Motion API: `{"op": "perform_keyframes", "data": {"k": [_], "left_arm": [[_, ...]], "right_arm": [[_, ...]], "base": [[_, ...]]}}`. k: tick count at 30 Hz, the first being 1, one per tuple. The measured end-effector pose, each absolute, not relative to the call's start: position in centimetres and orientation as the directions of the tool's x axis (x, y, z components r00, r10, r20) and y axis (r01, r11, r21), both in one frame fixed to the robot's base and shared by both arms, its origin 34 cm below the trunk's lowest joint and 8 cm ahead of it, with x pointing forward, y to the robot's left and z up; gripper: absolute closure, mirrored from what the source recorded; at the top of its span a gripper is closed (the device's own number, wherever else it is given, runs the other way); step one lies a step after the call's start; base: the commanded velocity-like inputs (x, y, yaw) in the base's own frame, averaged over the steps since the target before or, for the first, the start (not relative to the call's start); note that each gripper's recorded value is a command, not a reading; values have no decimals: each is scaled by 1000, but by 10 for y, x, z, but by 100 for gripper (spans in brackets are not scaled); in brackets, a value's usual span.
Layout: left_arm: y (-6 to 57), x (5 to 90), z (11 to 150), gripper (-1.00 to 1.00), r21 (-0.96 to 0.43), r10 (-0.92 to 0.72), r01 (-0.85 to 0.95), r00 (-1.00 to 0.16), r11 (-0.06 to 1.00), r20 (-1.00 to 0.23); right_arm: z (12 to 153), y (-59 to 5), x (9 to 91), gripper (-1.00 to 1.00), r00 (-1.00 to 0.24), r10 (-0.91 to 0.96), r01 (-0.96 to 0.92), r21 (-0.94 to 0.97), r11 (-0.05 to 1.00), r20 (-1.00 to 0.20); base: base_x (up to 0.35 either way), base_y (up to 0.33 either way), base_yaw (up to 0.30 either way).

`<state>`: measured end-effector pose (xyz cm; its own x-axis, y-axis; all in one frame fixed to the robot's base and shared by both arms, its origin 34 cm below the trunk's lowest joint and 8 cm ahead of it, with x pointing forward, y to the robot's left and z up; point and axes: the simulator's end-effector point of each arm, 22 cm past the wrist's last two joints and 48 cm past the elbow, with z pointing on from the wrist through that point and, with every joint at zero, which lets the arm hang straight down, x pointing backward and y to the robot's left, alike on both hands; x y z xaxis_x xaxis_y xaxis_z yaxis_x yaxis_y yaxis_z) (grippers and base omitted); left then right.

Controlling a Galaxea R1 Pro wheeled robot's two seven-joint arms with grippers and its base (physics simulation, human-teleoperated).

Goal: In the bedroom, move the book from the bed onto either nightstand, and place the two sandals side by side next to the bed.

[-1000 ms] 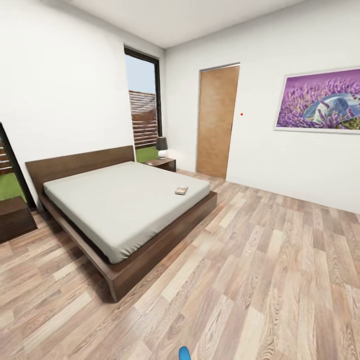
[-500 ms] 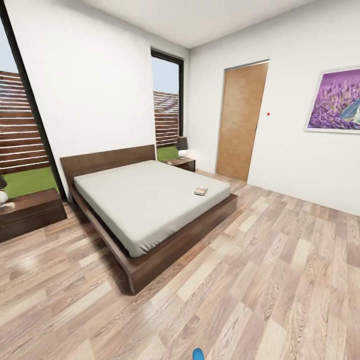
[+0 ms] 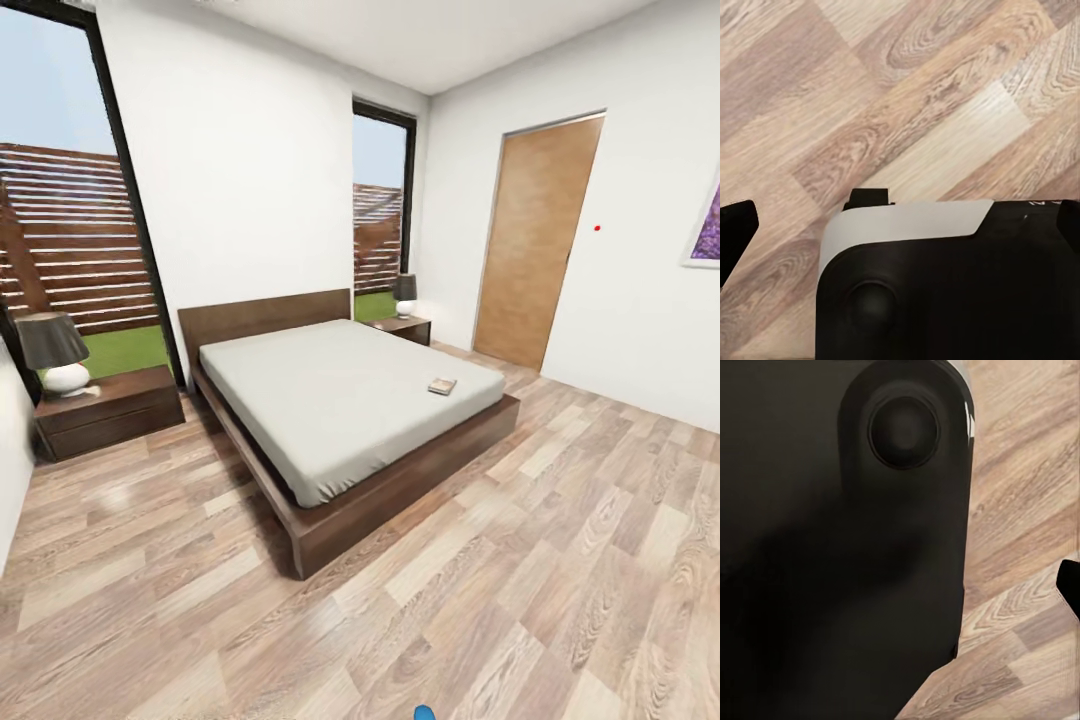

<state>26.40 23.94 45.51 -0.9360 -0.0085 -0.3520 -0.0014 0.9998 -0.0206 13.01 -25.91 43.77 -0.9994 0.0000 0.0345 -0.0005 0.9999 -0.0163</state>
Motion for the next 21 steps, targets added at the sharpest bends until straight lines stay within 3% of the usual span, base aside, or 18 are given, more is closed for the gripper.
{"op": "perform_keyframes", "data": {"k": [5, 21], "left_arm": [[239, 264, 455, -100, -21, -8, -1, -936, 1000, -351], [238, 264, 455, -100, -22, -9, -1, -936, 1000, -351]], "right_arm": [[438, -259, 130, -100, -999, 0, 0, -16, 1000, 34], [438, -259, 129, -100, -999, 0, 0, -17, 1000, 36]], "base": [[0, 0, 193], [0, 0, 69]]}}
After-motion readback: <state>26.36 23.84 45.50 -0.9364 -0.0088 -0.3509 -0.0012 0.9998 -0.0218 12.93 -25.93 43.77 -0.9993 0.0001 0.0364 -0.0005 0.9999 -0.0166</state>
